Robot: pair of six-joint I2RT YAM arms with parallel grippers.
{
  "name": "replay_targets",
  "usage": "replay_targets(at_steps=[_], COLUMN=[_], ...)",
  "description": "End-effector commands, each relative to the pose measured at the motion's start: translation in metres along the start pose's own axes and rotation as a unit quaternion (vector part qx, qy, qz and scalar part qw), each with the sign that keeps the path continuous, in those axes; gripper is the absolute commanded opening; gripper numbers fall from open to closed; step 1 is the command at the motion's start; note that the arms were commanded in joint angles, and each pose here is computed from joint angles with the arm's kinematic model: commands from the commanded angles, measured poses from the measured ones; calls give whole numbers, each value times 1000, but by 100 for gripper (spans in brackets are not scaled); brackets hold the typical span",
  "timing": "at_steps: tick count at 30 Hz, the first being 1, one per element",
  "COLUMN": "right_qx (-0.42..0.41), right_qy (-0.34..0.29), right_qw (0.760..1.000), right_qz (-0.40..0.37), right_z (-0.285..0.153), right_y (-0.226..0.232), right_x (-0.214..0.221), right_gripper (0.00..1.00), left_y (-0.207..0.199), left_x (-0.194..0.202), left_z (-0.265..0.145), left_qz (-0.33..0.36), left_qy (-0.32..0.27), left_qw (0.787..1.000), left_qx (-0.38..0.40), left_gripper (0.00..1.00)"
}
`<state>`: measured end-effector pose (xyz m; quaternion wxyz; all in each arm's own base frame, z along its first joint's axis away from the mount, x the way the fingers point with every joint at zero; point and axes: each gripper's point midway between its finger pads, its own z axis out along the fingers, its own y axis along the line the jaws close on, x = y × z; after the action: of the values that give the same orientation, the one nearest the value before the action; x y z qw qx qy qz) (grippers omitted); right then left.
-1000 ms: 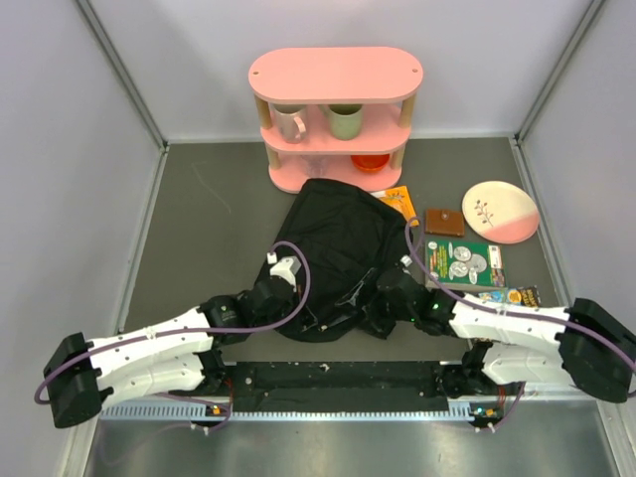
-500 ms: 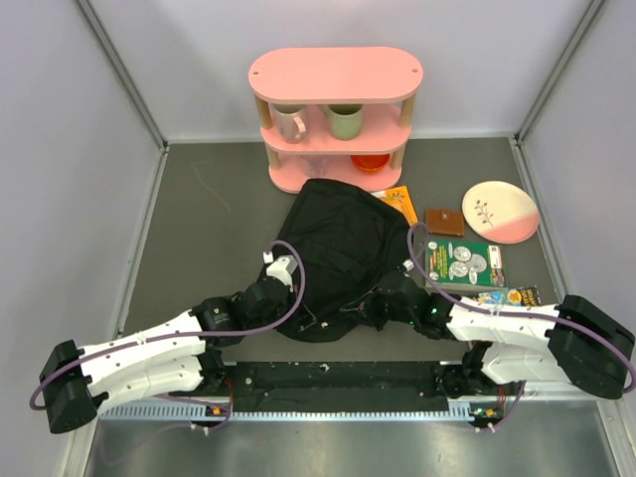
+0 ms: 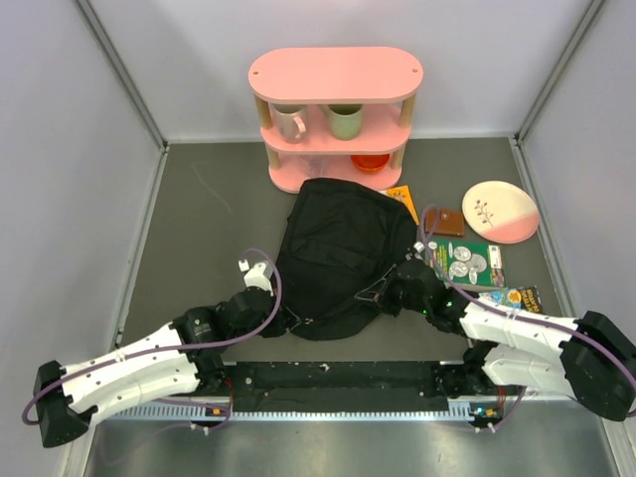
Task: Pack the student bag
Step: Unzip the student bag at the center of the board.
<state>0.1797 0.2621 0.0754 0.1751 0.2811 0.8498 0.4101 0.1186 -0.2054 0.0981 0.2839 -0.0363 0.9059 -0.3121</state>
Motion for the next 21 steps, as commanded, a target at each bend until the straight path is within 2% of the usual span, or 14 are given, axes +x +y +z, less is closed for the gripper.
replay_targets(at_steps=[1, 3, 6, 10, 14, 17, 21], right_qx=[17, 43, 55, 28, 5, 33, 80], right_qy=[-99, -95, -56, -2, 25, 15, -37], right_qw=[981, 967, 940, 916, 874, 863, 850], right_qz=[-168, -233, -331, -400, -486, -504, -519], right_z=[-7, -9, -9, -10, -24, -29, -23], right_y=[12, 6, 6, 1, 3, 2, 7], right_x=[-50, -55, -50, -32, -20, -30, -58], right_gripper=[0, 0, 0, 0, 0, 0, 0], left_y=[30, 6, -5, -19, -39, -53, -65], left_x=[13, 25, 44, 45, 45, 49, 53], left_z=[-2, 1, -1, -9, -16, -19, -12], left_qz=[10, 18, 40, 63, 81, 108, 140], left_qy=[19, 53, 97, 98, 101, 110, 115], left_qw=[998, 998, 993, 990, 985, 981, 977], left_qx=[-55, 10, 52, 77, 112, 119, 113], left_gripper=[0, 0, 0, 0, 0, 0, 0])
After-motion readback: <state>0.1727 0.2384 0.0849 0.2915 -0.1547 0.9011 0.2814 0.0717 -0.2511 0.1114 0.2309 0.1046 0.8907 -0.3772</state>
